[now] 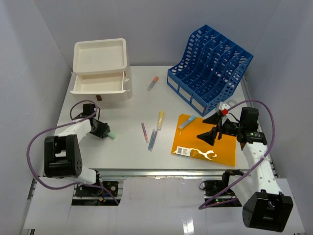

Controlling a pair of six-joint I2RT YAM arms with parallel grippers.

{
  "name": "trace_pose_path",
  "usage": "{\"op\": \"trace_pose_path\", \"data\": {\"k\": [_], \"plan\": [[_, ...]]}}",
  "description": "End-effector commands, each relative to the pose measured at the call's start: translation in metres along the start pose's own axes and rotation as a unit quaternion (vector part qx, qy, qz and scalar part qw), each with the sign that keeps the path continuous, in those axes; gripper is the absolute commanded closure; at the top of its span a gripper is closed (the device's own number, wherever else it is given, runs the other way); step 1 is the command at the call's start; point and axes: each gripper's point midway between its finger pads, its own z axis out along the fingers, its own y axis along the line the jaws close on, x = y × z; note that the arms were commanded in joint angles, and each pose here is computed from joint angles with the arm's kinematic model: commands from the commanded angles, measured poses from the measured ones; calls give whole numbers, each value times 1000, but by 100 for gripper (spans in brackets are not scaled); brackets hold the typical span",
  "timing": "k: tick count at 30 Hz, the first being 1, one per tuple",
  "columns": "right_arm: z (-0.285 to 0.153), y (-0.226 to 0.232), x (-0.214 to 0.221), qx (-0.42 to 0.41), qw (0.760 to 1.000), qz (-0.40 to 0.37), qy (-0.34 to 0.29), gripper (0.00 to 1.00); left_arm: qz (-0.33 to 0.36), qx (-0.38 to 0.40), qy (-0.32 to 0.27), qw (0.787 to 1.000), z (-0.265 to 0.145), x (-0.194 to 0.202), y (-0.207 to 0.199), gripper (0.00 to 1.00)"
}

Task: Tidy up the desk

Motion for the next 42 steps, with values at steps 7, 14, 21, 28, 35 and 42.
{"op": "trace_pose_path", "data": {"k": [7, 14, 21, 28, 35, 42], "plan": [[0, 2, -4, -9, 1000, -6, -10, 2, 36, 250, -17, 967, -157, 12, -56, 100], [0, 2, -3, -9, 1000, -1, -8, 2, 0, 338, -73, 938, -235, -32, -126, 100], [-1, 0, -2, 0, 1000, -10, -5, 2, -59, 348, -84, 932, -232, -76, -191, 100], [0, 1, 0, -2, 1000, -8, -4, 2, -88, 312, -59, 944, -190, -90, -217, 55], [11, 26, 13, -83, 992, -90, 19, 2, -35, 349, -71, 934, -205, -90, -229, 17], [52, 63, 33, -250, 925, -276, 69, 7, 133, 448, -111, 877, -246, -64, -223, 11]]}}
